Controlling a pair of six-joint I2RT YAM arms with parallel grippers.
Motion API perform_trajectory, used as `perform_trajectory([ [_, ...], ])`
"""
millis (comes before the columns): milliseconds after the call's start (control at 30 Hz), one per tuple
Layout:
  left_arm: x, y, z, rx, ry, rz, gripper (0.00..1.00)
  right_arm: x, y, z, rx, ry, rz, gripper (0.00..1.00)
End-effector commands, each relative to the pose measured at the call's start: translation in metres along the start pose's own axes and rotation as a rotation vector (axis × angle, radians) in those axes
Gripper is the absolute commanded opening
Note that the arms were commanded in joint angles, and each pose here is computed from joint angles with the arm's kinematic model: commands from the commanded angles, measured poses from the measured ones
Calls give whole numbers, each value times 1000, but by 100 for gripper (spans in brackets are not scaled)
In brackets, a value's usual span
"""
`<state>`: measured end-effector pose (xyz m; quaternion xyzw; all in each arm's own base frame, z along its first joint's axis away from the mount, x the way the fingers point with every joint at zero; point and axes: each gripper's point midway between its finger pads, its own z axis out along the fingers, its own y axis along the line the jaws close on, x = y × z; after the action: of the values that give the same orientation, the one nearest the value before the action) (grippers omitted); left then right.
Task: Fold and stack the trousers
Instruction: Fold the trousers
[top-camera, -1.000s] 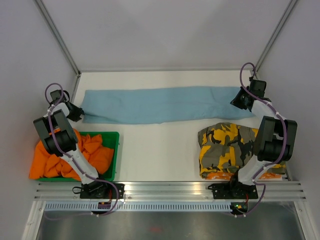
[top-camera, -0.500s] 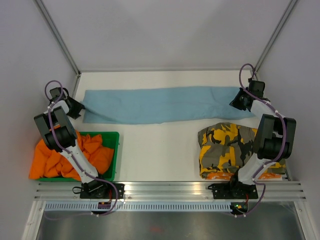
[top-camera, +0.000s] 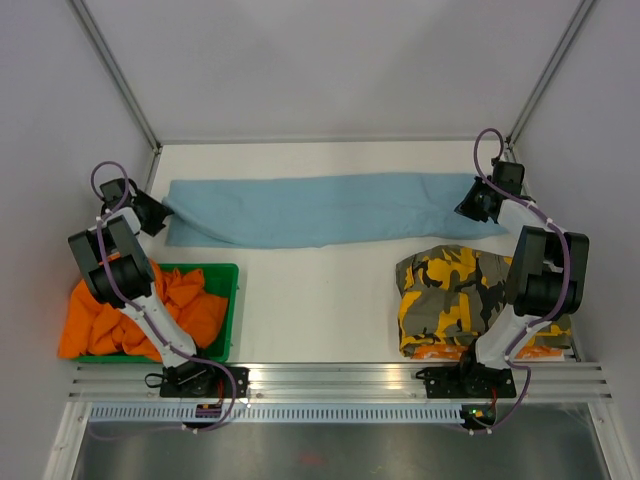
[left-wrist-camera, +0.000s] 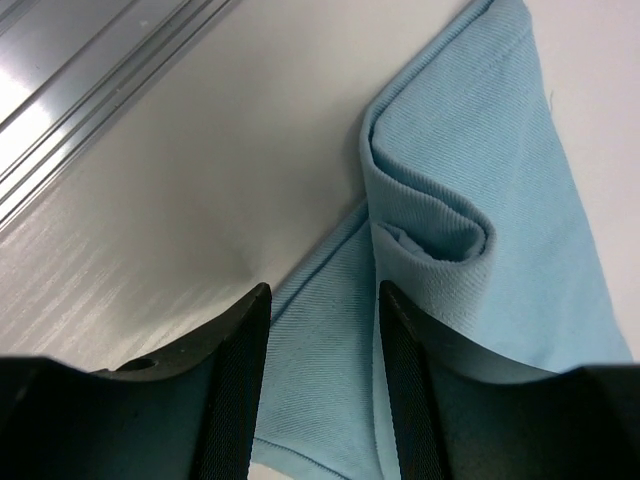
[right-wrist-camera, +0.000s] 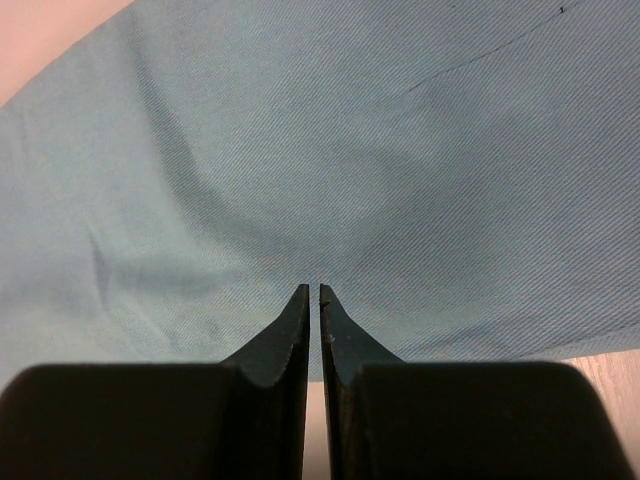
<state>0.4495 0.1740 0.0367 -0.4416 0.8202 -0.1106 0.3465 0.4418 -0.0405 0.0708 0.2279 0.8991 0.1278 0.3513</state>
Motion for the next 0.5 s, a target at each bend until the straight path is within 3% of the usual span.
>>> perform_trajectory([
  [0, -28, -31, -16, 121, -113, 64, 54, -13, 9, 2, -25, -26, -4, 13],
  [100, -22, -28, -7, 124, -82, 45, 53, -11, 11, 3, -24, -20, -8, 13],
  [467, -34, -47, 6, 239, -140, 2, 53, -8, 13, 8, -24, -7, -6, 13],
])
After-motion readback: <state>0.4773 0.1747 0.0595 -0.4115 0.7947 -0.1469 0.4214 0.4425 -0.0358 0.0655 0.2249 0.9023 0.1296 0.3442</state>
